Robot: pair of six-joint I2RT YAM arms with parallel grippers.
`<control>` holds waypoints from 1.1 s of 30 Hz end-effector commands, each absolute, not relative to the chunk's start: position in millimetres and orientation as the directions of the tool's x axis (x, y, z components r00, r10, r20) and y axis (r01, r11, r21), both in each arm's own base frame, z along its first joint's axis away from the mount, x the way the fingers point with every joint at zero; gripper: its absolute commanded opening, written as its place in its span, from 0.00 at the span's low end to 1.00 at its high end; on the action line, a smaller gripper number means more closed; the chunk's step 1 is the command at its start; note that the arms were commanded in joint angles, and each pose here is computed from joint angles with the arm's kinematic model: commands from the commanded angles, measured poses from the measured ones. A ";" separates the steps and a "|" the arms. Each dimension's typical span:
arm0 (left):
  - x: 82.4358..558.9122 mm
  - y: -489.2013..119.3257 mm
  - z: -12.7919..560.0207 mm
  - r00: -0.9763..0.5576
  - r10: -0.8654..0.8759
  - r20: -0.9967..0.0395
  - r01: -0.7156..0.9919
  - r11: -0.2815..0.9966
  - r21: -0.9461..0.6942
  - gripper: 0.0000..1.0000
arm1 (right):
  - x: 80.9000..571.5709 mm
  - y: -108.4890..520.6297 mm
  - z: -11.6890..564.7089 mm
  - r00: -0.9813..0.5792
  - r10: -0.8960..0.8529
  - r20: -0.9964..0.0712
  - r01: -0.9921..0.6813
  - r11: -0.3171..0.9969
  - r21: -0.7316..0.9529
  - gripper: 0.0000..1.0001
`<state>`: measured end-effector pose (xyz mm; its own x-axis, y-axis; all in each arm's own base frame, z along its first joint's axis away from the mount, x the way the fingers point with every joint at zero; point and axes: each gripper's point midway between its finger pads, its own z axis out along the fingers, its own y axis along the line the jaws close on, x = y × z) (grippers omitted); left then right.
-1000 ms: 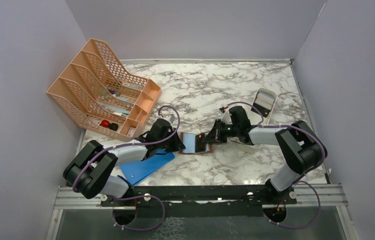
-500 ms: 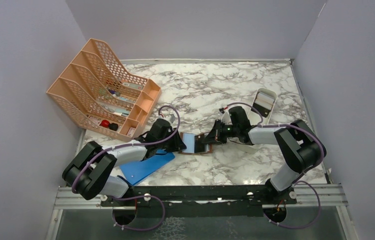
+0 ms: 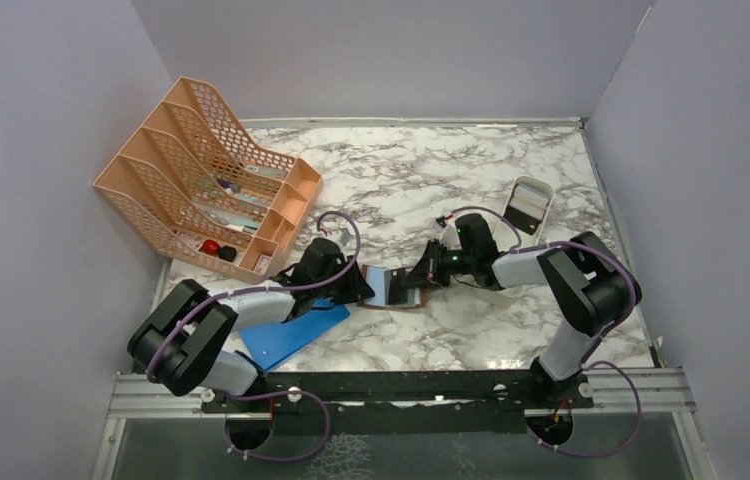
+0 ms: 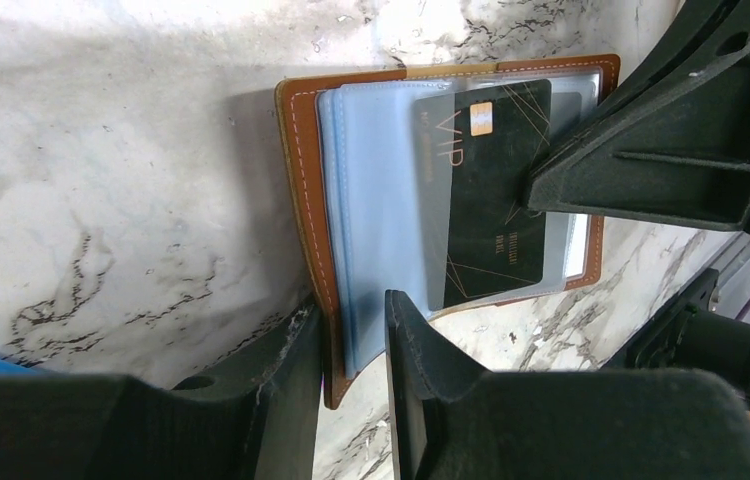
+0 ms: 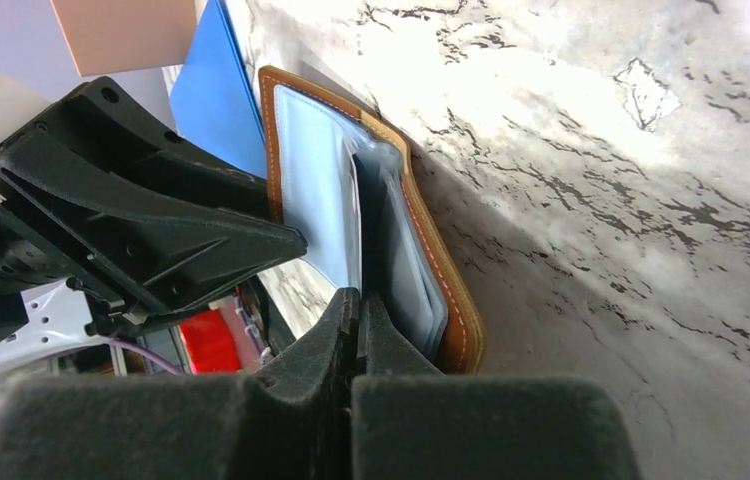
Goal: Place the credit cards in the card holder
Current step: Insert the credit card into the card holder.
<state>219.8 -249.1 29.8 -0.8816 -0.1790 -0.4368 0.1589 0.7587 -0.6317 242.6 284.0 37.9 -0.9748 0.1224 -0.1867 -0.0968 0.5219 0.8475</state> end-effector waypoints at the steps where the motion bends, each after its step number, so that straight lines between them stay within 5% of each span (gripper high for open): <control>1: 213.7 -257.2 29.3 -0.895 -0.164 -0.415 0.175 0.726 -0.665 0.30 | 246.1 284.7 30.4 -0.969 0.138 -0.207 -0.103 0.537 0.837 0.01; 10: 211.5 -261.4 32.7 -0.902 -0.176 -0.394 0.164 0.704 -0.691 0.30 | 248.0 286.8 27.5 -0.965 0.146 -0.219 -0.103 0.555 0.825 0.03; 16: 213.2 -265.3 37.5 -0.902 -0.181 -0.392 0.168 0.689 -0.705 0.30 | 249.4 274.6 19.9 -0.955 0.125 -0.269 -0.114 0.684 0.721 0.29; 21: 212.6 -266.0 41.1 -0.900 -0.185 -0.394 0.171 0.682 -0.711 0.30 | 260.0 258.4 27.5 -0.938 0.111 -0.327 -0.125 0.773 0.622 0.33; 33: 212.4 -271.3 43.6 -0.903 -0.183 -0.388 0.176 0.667 -0.724 0.28 | 252.9 281.5 33.3 -0.954 0.101 -0.282 -0.138 0.685 0.715 0.34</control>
<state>214.5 -262.6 36.0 -0.9020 -0.1927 -0.3863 0.1491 0.7006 -0.6978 257.9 273.2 37.1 -0.9438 0.1146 -0.3099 -0.1428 0.7044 0.6953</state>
